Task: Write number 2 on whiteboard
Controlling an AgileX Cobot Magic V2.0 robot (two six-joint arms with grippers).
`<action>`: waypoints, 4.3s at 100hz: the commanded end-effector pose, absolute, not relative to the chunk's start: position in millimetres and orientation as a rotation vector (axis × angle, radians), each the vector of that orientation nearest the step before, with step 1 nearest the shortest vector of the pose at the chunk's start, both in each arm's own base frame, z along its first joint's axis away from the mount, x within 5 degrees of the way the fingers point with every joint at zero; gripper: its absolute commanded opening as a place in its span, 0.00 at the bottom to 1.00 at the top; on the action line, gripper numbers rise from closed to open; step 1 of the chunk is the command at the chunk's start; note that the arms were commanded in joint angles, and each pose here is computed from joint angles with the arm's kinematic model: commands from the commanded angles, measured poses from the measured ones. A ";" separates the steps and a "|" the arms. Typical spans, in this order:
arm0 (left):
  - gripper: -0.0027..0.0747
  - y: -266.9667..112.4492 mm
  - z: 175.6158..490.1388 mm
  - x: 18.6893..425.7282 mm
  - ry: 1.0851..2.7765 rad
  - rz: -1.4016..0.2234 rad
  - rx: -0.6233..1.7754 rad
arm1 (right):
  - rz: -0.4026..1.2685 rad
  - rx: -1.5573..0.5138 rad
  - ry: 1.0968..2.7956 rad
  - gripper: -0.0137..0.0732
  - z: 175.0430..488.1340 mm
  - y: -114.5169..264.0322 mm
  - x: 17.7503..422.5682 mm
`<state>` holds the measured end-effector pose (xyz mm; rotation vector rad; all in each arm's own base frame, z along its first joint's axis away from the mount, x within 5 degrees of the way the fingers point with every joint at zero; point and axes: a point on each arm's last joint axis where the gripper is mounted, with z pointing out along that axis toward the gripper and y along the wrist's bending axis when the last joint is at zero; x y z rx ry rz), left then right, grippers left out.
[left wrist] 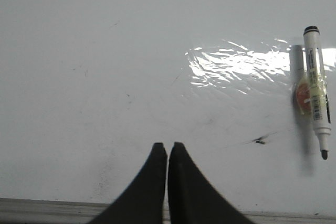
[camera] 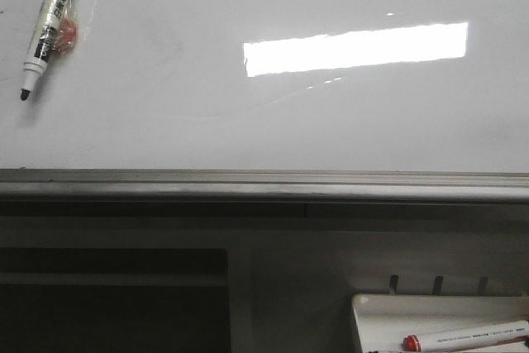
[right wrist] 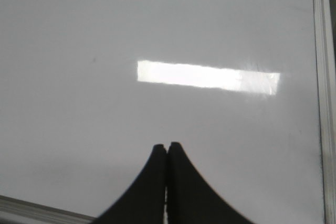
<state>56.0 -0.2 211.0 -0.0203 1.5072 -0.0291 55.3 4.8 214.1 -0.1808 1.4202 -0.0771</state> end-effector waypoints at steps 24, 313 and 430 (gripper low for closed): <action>0.01 -1.3 224.3 52.4 1.477 -0.170 -0.126 | 0.080 -0.025 1.362 0.09 222.0 3.5 52.2; 0.01 -106.4 246.5 201.2 1.821 -0.348 0.329 | 0.335 -0.011 1.996 0.09 296.0 20.9 66.1; 0.01 -173.5 258.9 127.4 1.161 -0.256 1.405 | 0.600 -1.074 1.725 0.56 329.9 156.1 132.2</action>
